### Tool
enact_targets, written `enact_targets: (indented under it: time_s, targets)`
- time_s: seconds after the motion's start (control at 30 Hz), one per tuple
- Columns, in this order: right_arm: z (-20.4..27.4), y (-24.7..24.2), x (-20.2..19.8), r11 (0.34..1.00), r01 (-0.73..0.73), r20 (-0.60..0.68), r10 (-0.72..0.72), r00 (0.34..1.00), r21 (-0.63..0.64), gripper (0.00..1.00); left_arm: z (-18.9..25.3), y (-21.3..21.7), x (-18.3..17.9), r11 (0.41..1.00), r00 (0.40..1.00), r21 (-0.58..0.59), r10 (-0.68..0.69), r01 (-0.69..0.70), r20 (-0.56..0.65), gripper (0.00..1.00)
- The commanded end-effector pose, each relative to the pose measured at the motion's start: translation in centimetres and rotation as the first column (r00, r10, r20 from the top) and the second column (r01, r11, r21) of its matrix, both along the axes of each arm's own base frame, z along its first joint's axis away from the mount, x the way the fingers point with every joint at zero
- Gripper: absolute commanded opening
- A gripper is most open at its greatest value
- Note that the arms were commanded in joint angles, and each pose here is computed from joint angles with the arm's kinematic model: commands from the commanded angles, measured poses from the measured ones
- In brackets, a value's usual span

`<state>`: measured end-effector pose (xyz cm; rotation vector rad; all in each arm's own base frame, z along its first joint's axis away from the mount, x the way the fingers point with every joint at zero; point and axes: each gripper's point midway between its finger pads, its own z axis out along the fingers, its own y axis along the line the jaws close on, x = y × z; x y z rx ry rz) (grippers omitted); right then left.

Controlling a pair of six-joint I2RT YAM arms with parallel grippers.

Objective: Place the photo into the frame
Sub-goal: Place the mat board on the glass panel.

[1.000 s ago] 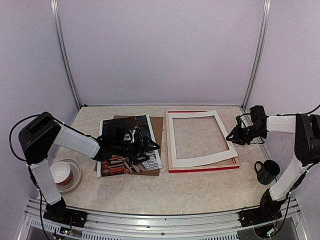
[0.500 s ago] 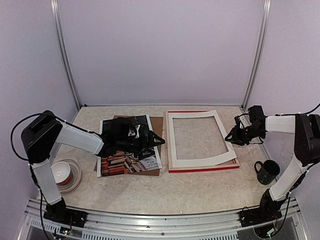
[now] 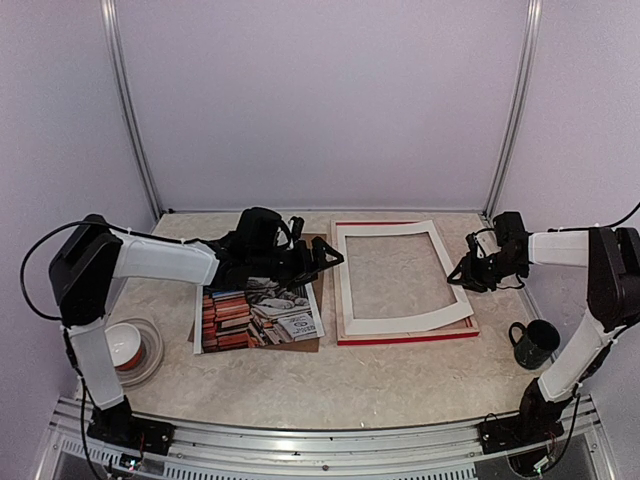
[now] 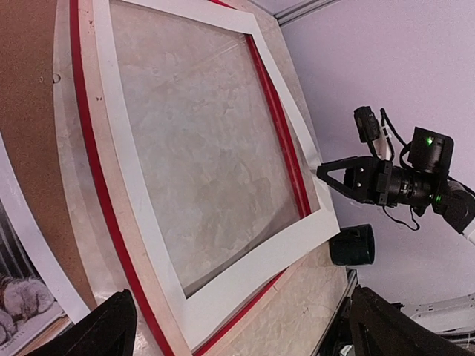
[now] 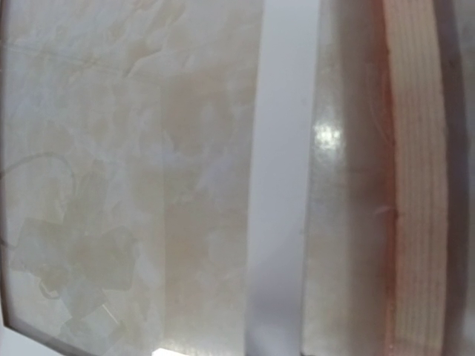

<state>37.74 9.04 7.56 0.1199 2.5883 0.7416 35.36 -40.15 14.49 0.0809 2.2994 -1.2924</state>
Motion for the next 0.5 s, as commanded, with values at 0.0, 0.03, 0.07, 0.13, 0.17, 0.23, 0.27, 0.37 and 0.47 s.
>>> enact_targets:
  time_s: [0.0,0.03,0.07,0.13,0.17,0.23,0.27,0.37,0.47]
  targets:
    - [-0.5,0.4,-0.3,1.000,-0.020,-0.018,0.019,1.000,-0.010,0.32,-0.5,-1.1,0.5,0.997,0.999,0.076,-0.004,0.001,0.041,0.99]
    - [-0.5,0.4,-0.3,1.000,-0.019,-0.017,0.019,1.000,-0.008,0.32,-0.1,-1.7,0.5,0.997,0.999,0.077,-0.014,0.010,0.053,0.99]
    - [-0.4,0.4,-0.2,1.000,-0.020,-0.016,0.020,1.000,-0.007,0.32,-0.2,-2.2,0.7,0.996,0.998,0.088,-0.019,0.014,0.056,0.99]
    - [-0.4,0.4,-0.3,1.000,-0.020,-0.016,0.020,1.000,-0.006,0.32,-0.3,-3.2,0.9,0.995,0.998,0.098,-0.034,0.028,0.058,0.99]
    - [-0.4,0.4,-0.3,1.000,-0.019,-0.015,0.019,1.000,-0.008,0.32,-0.3,-3.6,1.0,0.995,0.997,0.098,-0.039,0.033,0.060,0.99]
    - [-0.3,0.4,-0.2,1.000,-0.019,-0.012,0.018,1.000,-0.009,0.33,-1.3,-4.3,1.3,0.992,0.998,0.122,-0.045,0.038,0.053,0.99]
    - [-0.3,0.4,-0.2,1.000,-0.019,-0.012,0.018,1.000,-0.010,0.32,-1.4,-4.6,1.6,0.991,0.997,0.133,-0.041,0.033,0.058,0.99]
    - [-0.3,0.4,-0.3,1.000,-0.018,-0.014,0.018,1.000,-0.007,0.33,-2.4,-5.6,2.1,0.981,0.996,0.193,-0.043,0.027,0.081,0.99]
    - [-0.3,0.4,-0.3,1.000,-0.019,-0.012,0.019,1.000,-0.007,0.33,-4.0,-6.2,2.4,0.964,0.994,0.265,-0.043,0.014,0.102,0.99]
